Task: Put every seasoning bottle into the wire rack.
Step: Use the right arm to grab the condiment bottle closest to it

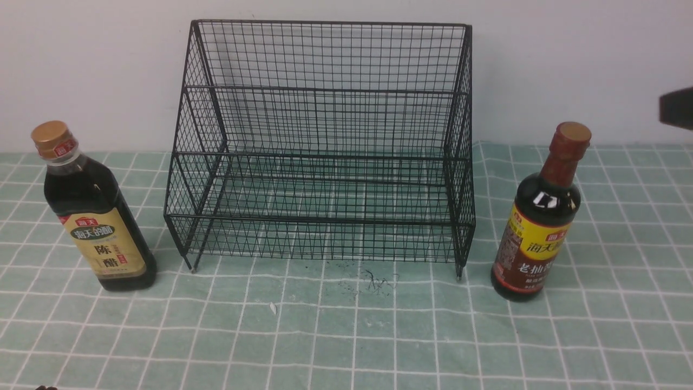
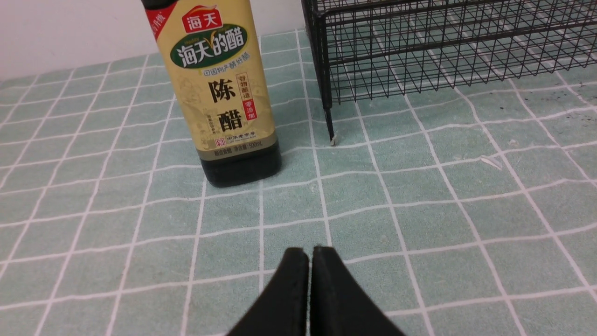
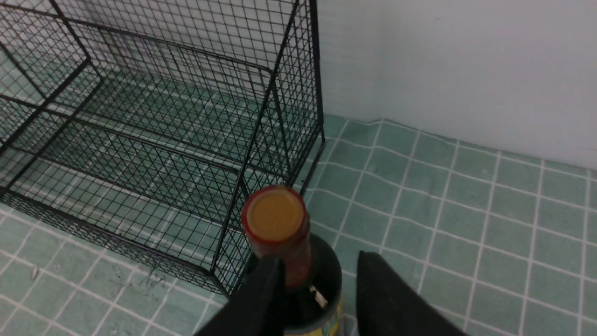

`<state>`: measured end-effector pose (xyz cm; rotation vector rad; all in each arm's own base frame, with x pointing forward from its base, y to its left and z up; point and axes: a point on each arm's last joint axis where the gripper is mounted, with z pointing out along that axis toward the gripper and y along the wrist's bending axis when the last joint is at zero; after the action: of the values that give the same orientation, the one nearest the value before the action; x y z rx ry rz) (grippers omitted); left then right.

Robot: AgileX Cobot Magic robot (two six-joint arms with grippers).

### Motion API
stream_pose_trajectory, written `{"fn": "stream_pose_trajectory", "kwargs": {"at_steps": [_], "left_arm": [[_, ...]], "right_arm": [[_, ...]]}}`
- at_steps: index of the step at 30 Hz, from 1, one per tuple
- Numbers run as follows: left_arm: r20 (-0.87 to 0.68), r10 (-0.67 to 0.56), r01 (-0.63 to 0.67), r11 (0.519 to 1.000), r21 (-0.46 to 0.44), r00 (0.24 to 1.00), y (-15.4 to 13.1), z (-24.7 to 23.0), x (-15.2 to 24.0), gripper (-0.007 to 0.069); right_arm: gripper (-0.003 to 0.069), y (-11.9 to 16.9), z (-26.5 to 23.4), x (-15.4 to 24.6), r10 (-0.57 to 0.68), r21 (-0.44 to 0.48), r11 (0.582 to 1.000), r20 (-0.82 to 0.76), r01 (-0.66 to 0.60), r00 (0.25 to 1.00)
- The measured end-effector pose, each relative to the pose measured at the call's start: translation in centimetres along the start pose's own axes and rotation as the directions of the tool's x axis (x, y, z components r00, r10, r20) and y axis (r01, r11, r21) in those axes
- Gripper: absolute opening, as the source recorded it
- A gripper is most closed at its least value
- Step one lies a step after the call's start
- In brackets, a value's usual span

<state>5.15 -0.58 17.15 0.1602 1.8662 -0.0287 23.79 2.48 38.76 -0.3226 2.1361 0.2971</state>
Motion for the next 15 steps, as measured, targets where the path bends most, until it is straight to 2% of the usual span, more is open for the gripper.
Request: {"fn": "stream_pose_trajectory", "kwargs": {"at_steps": [5,6,8,11,15], "left_arm": [[0.0,0.0,0.0,1.0,0.0,1.0,0.0,0.0,0.0,-0.001],[0.0,0.0,0.0,1.0,0.0,1.0,0.0,0.0,0.0,-0.001],[0.0,0.0,0.0,1.0,0.0,1.0,0.0,0.0,0.0,-0.001],[0.0,0.0,0.0,1.0,0.0,1.0,0.0,0.0,0.0,-0.001],[0.0,0.0,0.0,1.0,0.0,1.0,0.0,0.0,0.0,-0.001]], "right_arm": [[0.0463,0.1,2.6,-1.7,-0.028,-0.046,0.999,-0.012,0.027,1.0],[0.047,0.2,2.9,-1.7,-0.031,-0.049,0.998,-0.015,0.03,0.999],[0.0548,1.5,4.9,-1.8,-0.081,-0.083,0.993,-0.025,0.079,0.996],[0.0586,2.3,7.0,-1.4,-0.105,-0.086,0.991,-0.062,0.099,0.993],[0.0597,2.1,9.7,-0.3,-0.114,-0.049,0.993,-0.15,0.108,0.982]]}}
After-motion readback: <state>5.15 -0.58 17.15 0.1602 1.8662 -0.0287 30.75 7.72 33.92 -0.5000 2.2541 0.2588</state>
